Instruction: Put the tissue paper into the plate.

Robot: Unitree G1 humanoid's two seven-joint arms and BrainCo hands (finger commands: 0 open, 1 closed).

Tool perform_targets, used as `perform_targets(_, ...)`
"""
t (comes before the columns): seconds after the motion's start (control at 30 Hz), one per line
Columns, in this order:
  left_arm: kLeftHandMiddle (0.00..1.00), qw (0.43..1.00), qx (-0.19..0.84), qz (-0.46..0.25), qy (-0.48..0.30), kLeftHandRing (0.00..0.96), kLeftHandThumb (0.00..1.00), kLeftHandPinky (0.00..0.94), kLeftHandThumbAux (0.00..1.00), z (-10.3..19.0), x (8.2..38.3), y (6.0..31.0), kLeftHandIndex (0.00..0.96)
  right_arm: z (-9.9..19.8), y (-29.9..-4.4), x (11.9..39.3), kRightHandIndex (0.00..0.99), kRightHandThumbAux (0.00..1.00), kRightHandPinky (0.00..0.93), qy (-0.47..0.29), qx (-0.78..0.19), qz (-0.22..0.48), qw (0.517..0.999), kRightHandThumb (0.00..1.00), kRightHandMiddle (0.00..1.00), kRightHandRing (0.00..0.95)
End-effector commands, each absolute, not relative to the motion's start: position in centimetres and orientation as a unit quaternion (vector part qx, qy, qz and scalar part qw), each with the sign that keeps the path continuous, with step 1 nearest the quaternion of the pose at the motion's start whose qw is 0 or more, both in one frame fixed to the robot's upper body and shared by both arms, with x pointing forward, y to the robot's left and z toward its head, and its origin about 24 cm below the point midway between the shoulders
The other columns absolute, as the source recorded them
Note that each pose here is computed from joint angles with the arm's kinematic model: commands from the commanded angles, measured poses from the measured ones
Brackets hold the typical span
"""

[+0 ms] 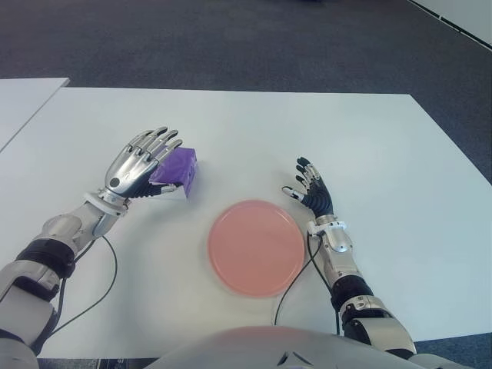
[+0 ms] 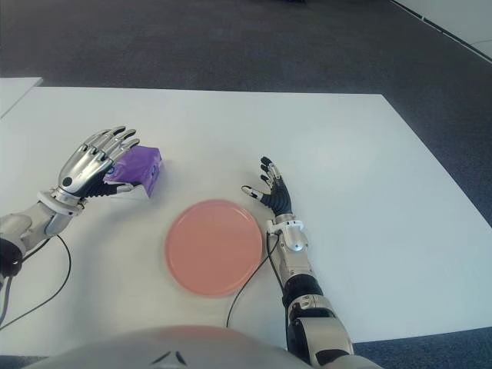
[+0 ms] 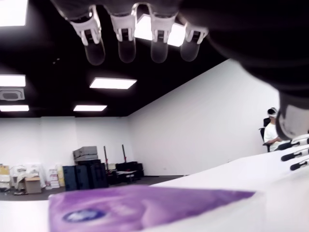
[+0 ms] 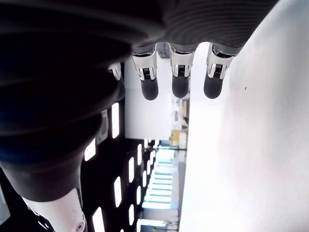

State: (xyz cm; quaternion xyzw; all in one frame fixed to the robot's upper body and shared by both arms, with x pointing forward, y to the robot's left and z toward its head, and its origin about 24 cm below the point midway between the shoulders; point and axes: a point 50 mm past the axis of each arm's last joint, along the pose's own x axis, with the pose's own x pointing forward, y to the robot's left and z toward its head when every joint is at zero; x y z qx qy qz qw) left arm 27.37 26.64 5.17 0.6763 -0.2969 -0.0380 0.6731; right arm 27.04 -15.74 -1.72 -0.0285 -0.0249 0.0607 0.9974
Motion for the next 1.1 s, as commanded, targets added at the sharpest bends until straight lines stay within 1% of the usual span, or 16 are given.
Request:
perform_targets(0.03, 0.084, 0.685, 0.676, -0.030, -0.269, 0.118, 0.370, 0.186, 0.423, 3.2, 27.8, 26.6, 0.104, -7.0, -16.4, 22.7, 0.002, 0.786, 0.000, 0.115, -0.019, 0.047, 0.992, 0.000, 0.000, 0.000)
perform_targets(0.07, 0.103, 0.687, 0.672, -0.015, -0.276, 0.143, 0.389, 0.219, 0.429, 3.1, 27.9, 26.5, 0.124, -7.0, -16.4, 22.7, 0.002, 0.786, 0.000, 0.115, -0.019, 0.048, 0.992, 0.000, 0.000, 0.000)
perform_targets(0.1, 0.182, 0.688, 0.669, -0.005, -0.282, 0.230, 0.493, 0.308, 0.441, 3.0, 27.9, 26.5, 0.205, -7.0, -16.4, 22.7, 0.002, 0.787, 0.000, 0.114, -0.019, 0.048, 0.992, 0.000, 0.000, 0.000)
perform_targets(0.13, 0.211, 0.688, 0.663, 0.012, -0.294, 0.261, 0.532, 0.340, 0.445, 2.9, 27.9, 26.3, 0.234, -7.0, -16.4, 22.7, 0.001, 0.788, 0.000, 0.115, -0.019, 0.048, 0.992, 0.000, 0.000, 0.000)
perform_targets(0.17, 0.289, 0.688, 0.659, 0.024, -0.303, 0.335, 0.622, 0.392, 0.452, 2.9, 27.9, 26.1, 0.313, -7.0, -16.4, 22.7, 0.002, 0.788, 0.000, 0.115, -0.019, 0.048, 0.992, 0.000, 0.000, 0.000)
perform_targets(0.23, 0.388, 0.684, 0.651, 0.049, -0.325, 0.424, 0.728, 0.443, 0.464, 2.9, 28.1, 25.5, 0.413, -7.0, -16.4, 22.7, 0.002, 0.787, 0.000, 0.115, -0.020, 0.047, 0.992, 0.000, 0.000, 0.000)
perform_targets(0.33, 0.457, 0.676, 0.647, 0.069, -0.346, 0.476, 0.789, 0.468, 0.478, 2.7, 28.5, 24.3, 0.487, -7.1, -16.5, 22.7, 0.002, 0.785, 0.000, 0.115, -0.022, 0.047, 0.992, 0.000, 0.000, 0.000)
perform_targets(0.43, 0.488, 0.669, 0.647, 0.081, -0.356, 0.494, 0.809, 0.476, 0.488, 2.4, 28.4, 24.1, 0.522, -7.1, -16.5, 22.6, 0.001, 0.781, 0.000, 0.116, -0.023, 0.046, 0.992, 0.000, 0.000, 0.000)
perform_targets(0.6, 0.512, 0.662, 0.655, 0.087, -0.352, 0.499, 0.772, 0.472, 0.516, 2.2, 28.4, 24.2, 0.537, -7.1, -16.6, 22.6, 0.000, 0.771, 0.000, 0.118, -0.024, 0.041, 0.992, 0.000, 0.000, 0.000)
perform_targets(0.63, 0.501, 0.663, 0.658, 0.085, -0.347, 0.478, 0.750, 0.446, 0.579, 2.2, 28.4, 24.2, 0.498, -7.1, -16.6, 22.6, 0.000, 0.768, 0.000, 0.118, -0.024, 0.041, 0.992, 0.000, 0.000, 0.000)
perform_targets(0.7, 0.475, 0.666, 0.661, 0.076, -0.337, 0.444, 0.728, 0.408, 0.635, 2.1, 28.5, 24.3, 0.463, -7.1, -16.7, 22.6, 0.000, 0.766, 0.000, 0.118, -0.023, 0.040, 0.992, 0.000, 0.000, 0.000)
perform_targets(0.73, 0.467, 0.668, 0.663, 0.069, -0.330, 0.434, 0.724, 0.397, 0.646, 2.0, 28.5, 24.3, 0.456, -7.1, -16.7, 22.6, 0.000, 0.765, 0.000, 0.118, -0.023, 0.039, 0.992, 0.000, 0.000, 0.000)
perform_targets(0.83, 0.351, 0.671, 0.681, 0.025, -0.290, 0.313, 0.705, 0.286, 0.680, 1.7, 28.8, 24.6, 0.432, -7.1, -16.6, 22.6, 0.000, 0.764, 0.000, 0.116, -0.020, 0.039, 0.992, 0.000, 0.000, 0.000)
perform_targets(0.87, 0.238, 0.670, 0.688, 0.011, -0.277, 0.200, 0.586, 0.183, 0.599, 1.6, 28.9, 24.7, 0.334, -7.1, -16.6, 22.6, 0.000, 0.766, 0.000, 0.115, -0.019, 0.039, 0.992, 0.000, 0.000, 0.000)
perform_targets(0.93, 0.106, 0.665, 0.701, -0.012, -0.256, 0.082, 0.451, 0.074, 0.485, 1.5, 29.1, 25.0, 0.180, -7.1, -16.5, 22.6, 0.000, 0.770, 0.000, 0.114, -0.019, 0.040, 0.992, 0.000, 0.000, 0.000)
perform_targets(1.1, 0.017, 0.658, 0.716, -0.038, -0.230, 0.013, 0.362, 0.012, 0.318, 2.2, 29.8, 25.7, 0.033, -7.1, -16.4, 22.5, 0.001, 0.778, 0.000, 0.113, -0.019, 0.041, 0.993, 0.000, 0.000, 0.000)
